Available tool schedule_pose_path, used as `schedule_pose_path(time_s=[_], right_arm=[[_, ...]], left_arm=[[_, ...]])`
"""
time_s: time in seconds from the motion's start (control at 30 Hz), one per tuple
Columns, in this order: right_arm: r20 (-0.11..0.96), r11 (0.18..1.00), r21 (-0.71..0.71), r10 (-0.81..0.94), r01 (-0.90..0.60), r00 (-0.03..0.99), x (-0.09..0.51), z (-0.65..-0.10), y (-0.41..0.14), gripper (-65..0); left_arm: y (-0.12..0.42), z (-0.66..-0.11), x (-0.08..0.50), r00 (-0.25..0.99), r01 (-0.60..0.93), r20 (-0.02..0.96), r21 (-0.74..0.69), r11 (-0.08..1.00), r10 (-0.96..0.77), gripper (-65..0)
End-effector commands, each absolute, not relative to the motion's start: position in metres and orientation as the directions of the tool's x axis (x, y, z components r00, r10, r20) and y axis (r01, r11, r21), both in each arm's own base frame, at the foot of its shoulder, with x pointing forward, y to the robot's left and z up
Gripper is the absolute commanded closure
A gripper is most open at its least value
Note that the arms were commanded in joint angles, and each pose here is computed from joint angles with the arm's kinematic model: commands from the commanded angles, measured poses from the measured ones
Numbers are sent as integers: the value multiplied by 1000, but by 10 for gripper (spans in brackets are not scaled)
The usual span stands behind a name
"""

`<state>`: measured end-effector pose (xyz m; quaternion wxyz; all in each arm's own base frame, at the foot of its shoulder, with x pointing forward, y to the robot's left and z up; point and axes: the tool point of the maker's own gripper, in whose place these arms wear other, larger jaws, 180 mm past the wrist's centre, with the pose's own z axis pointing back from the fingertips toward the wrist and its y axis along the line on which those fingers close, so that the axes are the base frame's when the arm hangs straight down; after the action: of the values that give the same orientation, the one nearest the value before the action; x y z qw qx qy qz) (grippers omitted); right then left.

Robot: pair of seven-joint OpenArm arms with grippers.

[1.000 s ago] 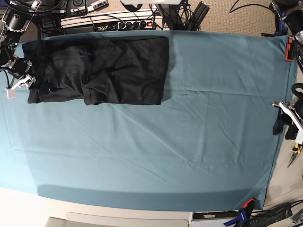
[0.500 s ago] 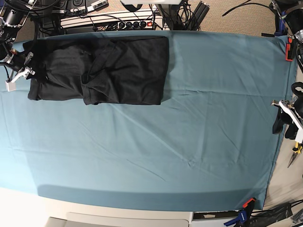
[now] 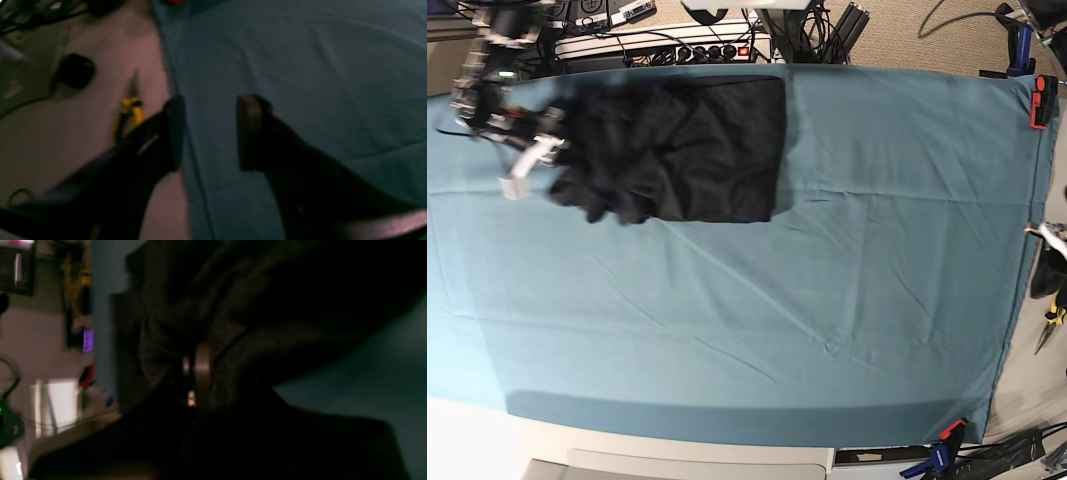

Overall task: Fold the T-shirt properly
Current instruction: 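Grasp the collar end of the folded strip with the right gripper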

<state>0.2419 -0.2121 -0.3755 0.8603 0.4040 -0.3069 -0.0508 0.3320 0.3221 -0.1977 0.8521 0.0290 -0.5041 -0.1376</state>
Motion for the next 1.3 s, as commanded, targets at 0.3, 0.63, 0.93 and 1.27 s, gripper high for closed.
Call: schedule_pose_path(time_s=[0.3,0.63,0.93,1.27], right_arm=[[741,722,488,-46,-490,670,241,-315,-95,0],[813,751,326,87,-574,576,232,-292,-33,0],[811,840,209,137,-501,568,248,-303,-27,0],[769,892,75,233,-447,595,248,-324,-16,0]], left_arm=[[346,-157,331,378,146,883,239,960,-278,-240],[351,-147,332,368,144,878,270,952,-305,-240],[362,-133,330,364,129,867,315,940,-341,-240],[363,-132,330,362,125,868,315,941,-339,-240]])
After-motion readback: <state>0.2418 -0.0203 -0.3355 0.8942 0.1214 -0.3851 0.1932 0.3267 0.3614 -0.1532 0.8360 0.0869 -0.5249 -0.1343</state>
